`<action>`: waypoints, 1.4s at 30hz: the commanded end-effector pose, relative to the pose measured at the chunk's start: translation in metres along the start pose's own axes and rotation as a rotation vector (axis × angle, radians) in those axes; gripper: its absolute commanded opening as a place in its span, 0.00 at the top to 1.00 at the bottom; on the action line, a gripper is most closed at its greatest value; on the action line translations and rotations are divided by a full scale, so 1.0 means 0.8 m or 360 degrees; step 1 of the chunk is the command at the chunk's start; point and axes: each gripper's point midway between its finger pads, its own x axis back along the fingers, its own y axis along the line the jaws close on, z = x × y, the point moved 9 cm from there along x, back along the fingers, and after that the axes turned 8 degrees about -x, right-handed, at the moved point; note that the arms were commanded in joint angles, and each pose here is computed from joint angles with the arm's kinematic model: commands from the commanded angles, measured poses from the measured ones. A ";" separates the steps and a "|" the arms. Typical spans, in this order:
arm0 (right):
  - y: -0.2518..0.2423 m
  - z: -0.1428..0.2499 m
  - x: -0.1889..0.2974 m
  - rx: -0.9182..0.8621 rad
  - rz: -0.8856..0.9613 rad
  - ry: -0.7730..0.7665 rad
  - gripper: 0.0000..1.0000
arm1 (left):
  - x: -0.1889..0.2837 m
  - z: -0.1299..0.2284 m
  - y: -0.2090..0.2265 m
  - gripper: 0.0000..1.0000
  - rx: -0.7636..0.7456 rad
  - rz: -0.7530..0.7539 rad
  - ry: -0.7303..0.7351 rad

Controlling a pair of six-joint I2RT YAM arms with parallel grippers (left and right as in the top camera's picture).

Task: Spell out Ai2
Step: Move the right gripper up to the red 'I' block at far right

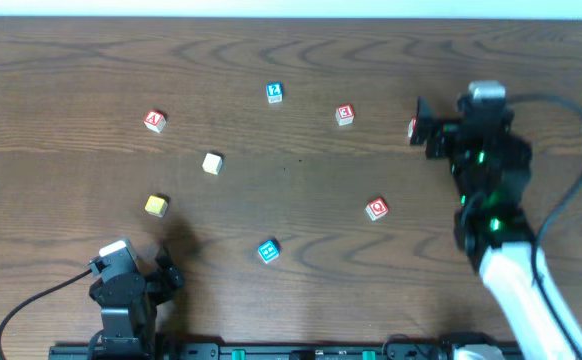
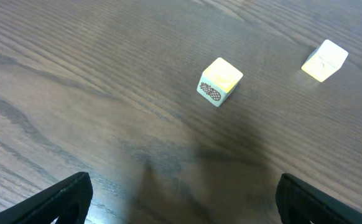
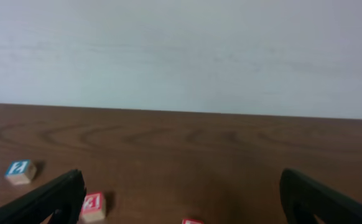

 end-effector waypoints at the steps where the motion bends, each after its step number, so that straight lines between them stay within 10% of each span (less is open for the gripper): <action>1: -0.007 -0.025 -0.029 -0.0052 -0.0107 0.0022 0.01 | -0.007 0.012 0.002 0.05 -0.0004 -0.0023 0.0062; 17: -0.027 -0.072 -0.177 -0.0336 -0.0071 0.0752 0.01 | -0.007 0.012 0.002 0.05 -0.0004 -0.0023 0.0062; 42: -0.043 0.082 -0.202 -0.0469 0.0292 0.1774 0.01 | -0.007 0.012 0.002 0.05 -0.0004 -0.0023 0.0062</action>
